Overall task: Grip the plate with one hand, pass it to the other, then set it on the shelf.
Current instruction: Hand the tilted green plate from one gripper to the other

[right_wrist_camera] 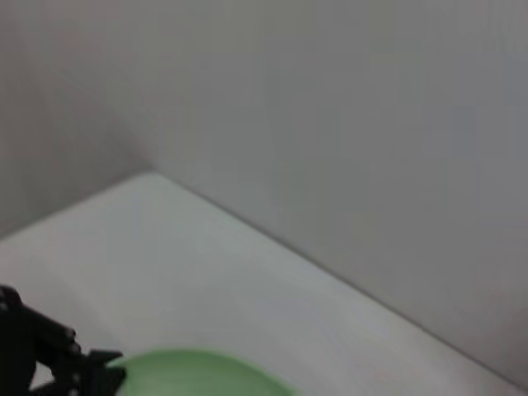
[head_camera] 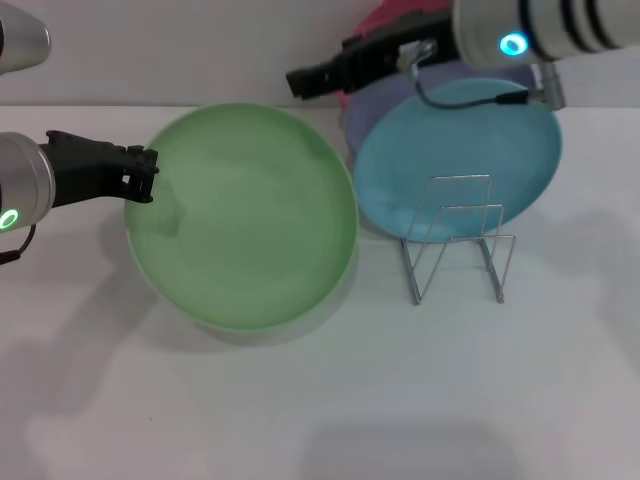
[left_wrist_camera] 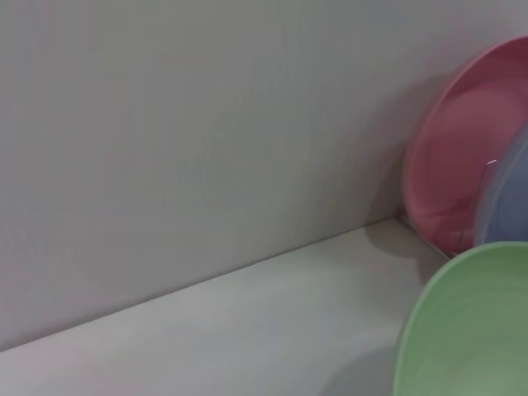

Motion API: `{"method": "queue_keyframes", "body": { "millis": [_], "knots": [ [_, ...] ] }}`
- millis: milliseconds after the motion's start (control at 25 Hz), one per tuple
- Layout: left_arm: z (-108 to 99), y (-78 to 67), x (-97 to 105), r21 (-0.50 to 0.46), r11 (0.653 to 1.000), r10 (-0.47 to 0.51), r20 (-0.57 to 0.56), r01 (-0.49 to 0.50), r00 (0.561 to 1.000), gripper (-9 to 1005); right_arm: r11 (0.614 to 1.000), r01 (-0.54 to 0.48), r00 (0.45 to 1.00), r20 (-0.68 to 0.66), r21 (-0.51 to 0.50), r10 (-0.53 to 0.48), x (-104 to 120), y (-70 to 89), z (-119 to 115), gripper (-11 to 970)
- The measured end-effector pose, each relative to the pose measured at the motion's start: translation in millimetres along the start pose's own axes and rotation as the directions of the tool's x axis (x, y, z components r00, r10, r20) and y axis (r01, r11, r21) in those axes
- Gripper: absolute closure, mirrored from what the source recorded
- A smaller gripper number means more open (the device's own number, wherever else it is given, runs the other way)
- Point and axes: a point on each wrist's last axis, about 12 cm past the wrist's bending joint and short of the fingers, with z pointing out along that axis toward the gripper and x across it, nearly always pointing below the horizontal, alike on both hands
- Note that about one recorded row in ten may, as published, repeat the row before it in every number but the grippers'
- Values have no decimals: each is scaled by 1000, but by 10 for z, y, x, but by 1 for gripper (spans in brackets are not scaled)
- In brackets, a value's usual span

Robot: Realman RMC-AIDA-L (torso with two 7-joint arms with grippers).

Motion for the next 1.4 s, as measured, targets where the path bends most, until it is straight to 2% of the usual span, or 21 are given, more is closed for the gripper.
{"method": "queue_keyframes", "body": {
  "millis": [160,760,1240,1400],
  "knots": [
    [0,-3,-5,1,1000,1,1,-1,1000,939,1000,5,999,-51,-7,-5,-6,4,179,143],
    [-6,-13,-16,7,1000,-2,7,2,1000,933,999,41,994,-97,-10,-42,56,70,526,146],
    [-5,-28,-24,12,1000,3,9,-3,1000,928,999,37,995,-98,-7,-38,78,54,589,149],
    [-4,-30,-24,12,1000,3,8,-3,1000,926,999,52,994,-99,-7,-52,84,50,605,262]
  ]
}}
